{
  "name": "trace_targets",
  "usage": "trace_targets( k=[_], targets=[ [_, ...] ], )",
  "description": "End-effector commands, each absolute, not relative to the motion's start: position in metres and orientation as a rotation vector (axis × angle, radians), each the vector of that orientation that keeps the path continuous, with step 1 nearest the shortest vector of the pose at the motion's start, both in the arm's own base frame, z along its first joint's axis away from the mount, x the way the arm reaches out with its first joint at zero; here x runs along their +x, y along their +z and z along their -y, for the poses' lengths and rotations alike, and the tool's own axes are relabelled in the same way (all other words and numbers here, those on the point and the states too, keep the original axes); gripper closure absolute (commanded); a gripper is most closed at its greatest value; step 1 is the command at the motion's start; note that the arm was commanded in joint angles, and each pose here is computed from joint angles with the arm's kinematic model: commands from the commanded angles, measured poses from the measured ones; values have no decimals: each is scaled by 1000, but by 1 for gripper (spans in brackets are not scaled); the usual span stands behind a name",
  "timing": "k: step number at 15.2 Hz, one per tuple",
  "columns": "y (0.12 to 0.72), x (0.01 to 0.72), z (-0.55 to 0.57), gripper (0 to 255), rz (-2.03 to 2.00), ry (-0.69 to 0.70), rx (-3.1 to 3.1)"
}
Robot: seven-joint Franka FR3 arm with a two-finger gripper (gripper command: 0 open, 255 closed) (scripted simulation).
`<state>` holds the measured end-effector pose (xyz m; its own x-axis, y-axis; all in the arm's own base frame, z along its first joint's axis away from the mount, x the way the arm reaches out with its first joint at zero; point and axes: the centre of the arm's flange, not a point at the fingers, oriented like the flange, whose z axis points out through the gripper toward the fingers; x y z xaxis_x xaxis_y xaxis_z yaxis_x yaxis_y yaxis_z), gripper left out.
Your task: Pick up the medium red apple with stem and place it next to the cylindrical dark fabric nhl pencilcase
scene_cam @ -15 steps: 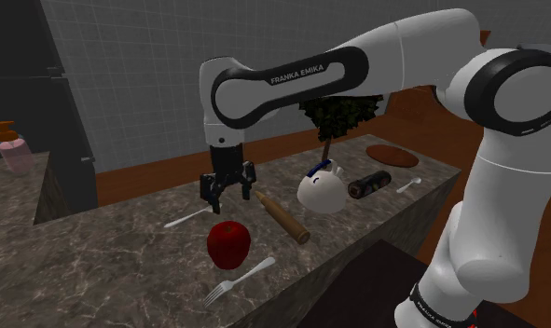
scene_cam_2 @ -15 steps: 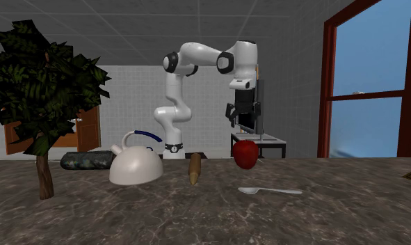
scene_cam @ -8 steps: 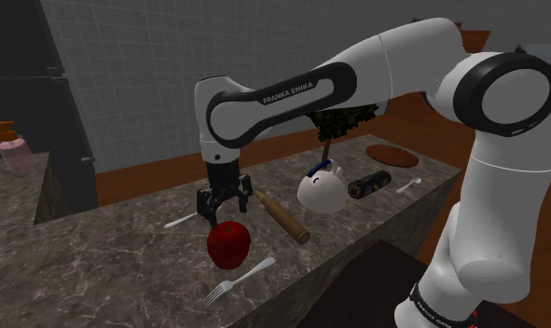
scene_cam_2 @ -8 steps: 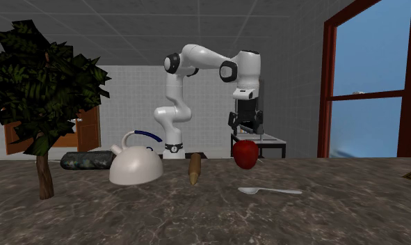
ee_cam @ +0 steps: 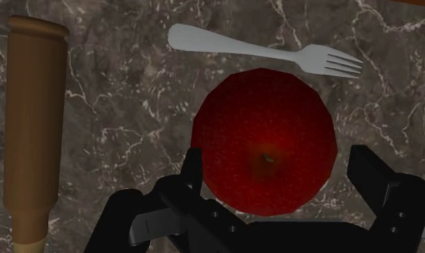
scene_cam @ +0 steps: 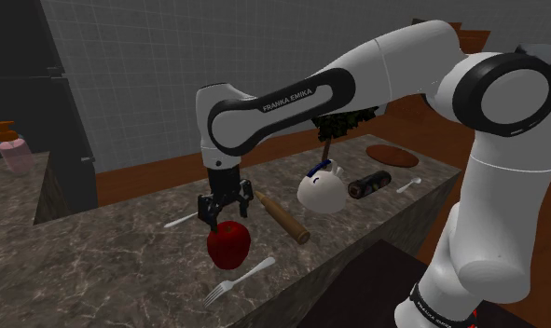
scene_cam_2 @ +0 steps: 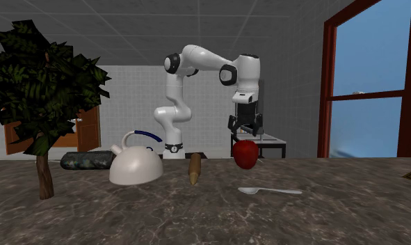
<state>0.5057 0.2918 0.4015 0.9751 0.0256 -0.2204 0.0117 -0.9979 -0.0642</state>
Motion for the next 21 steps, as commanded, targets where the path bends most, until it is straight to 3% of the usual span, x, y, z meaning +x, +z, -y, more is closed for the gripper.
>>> trace_targets(
  k=[1,2,11,21],
  targets=[
    [402,506,-292,0,29,343,-3060],
    [402,506,-292,255,29,343,-3060],
    [401,506,-292,255,29,343,-3060],
    [454,506,-292,255,29,343,-3060]
  ],
)
